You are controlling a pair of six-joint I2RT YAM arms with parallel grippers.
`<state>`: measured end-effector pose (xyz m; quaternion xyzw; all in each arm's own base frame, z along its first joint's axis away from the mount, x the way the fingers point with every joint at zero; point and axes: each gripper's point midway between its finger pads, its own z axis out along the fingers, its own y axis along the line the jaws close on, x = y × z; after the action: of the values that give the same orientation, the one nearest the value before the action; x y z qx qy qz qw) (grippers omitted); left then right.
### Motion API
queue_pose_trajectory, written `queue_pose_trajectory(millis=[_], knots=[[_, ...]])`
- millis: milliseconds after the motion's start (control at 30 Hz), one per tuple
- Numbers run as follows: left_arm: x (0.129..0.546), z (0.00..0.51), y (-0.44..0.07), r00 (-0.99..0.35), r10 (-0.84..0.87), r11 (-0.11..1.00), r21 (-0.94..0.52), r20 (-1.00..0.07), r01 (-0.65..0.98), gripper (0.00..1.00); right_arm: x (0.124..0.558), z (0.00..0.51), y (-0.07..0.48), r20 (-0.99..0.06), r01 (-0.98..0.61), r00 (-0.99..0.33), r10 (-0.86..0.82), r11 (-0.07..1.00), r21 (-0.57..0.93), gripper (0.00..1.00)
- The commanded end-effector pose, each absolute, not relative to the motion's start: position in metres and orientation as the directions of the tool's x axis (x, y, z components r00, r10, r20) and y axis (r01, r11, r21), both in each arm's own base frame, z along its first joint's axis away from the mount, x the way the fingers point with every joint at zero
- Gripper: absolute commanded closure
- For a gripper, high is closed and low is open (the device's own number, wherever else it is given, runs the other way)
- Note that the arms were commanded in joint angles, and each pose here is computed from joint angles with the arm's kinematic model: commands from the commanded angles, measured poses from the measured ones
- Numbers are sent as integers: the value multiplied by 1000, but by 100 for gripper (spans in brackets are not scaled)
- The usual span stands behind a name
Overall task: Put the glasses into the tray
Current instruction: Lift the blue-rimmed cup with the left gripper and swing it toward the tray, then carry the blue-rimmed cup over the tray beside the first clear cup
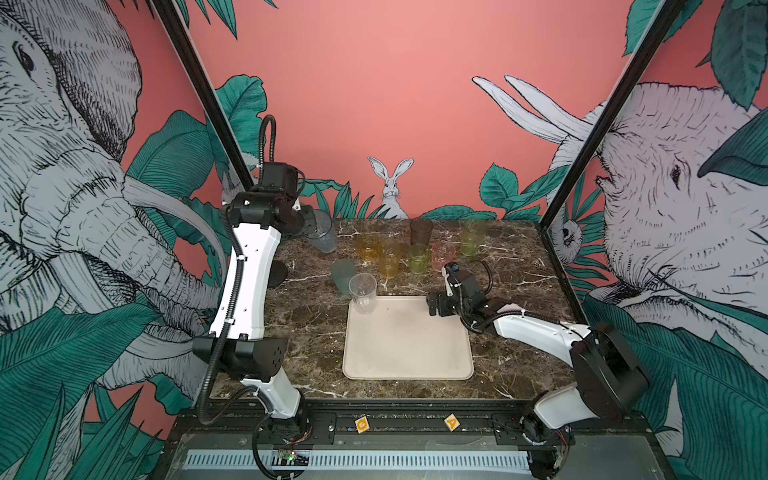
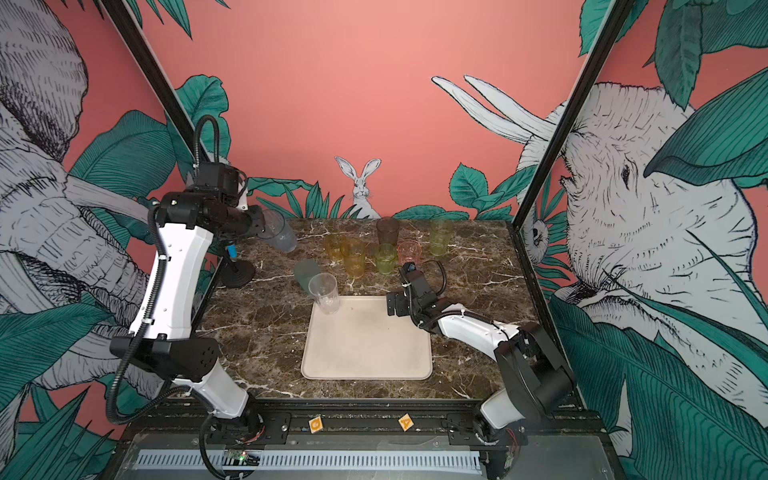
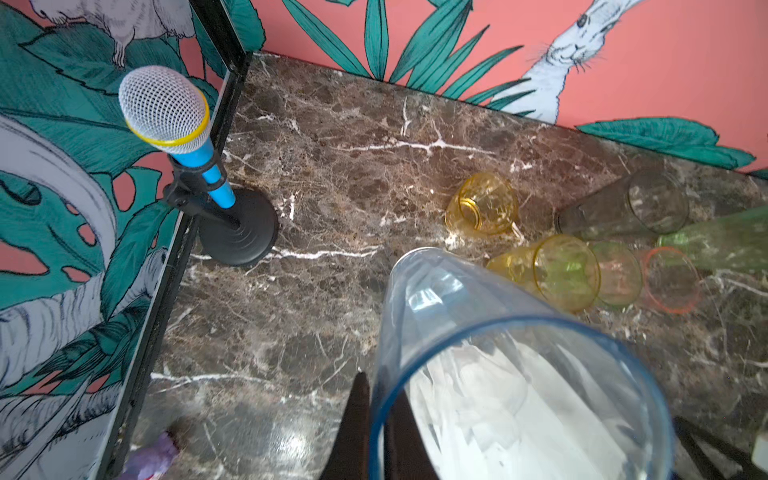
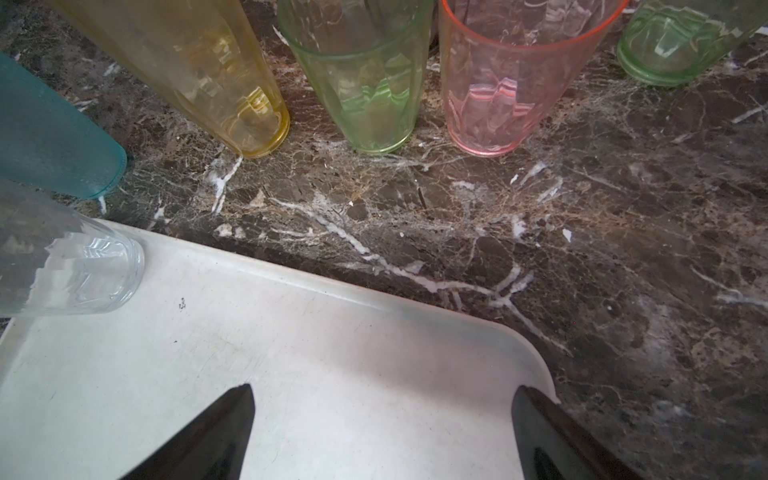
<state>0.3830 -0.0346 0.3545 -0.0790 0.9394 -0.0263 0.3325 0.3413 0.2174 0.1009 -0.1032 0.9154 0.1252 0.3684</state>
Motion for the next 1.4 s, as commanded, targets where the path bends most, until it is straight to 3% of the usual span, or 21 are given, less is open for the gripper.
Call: queue_pose_trajectory(millis=[0, 367, 567, 1367], knots=[[338, 360, -36, -813, -108, 994, -92, -572, -67, 100, 350, 114, 221, -725, -278, -685, -71, 945, 170, 1], [258, 343, -24, -886, -29, 999, 2, -462, -34, 100, 350, 113, 220, -727, -279, -682, -76, 946, 163, 1], [225, 339, -30, -892, -16, 1000, -2, -452, -18, 100, 351, 113, 219, -729, -275, -680, -79, 949, 154, 1], [191, 234, -76, -910, -12, 988, -142, -415, 52, 100, 353, 103, 224, -710, -282, -699, -89, 946, 159, 1]])
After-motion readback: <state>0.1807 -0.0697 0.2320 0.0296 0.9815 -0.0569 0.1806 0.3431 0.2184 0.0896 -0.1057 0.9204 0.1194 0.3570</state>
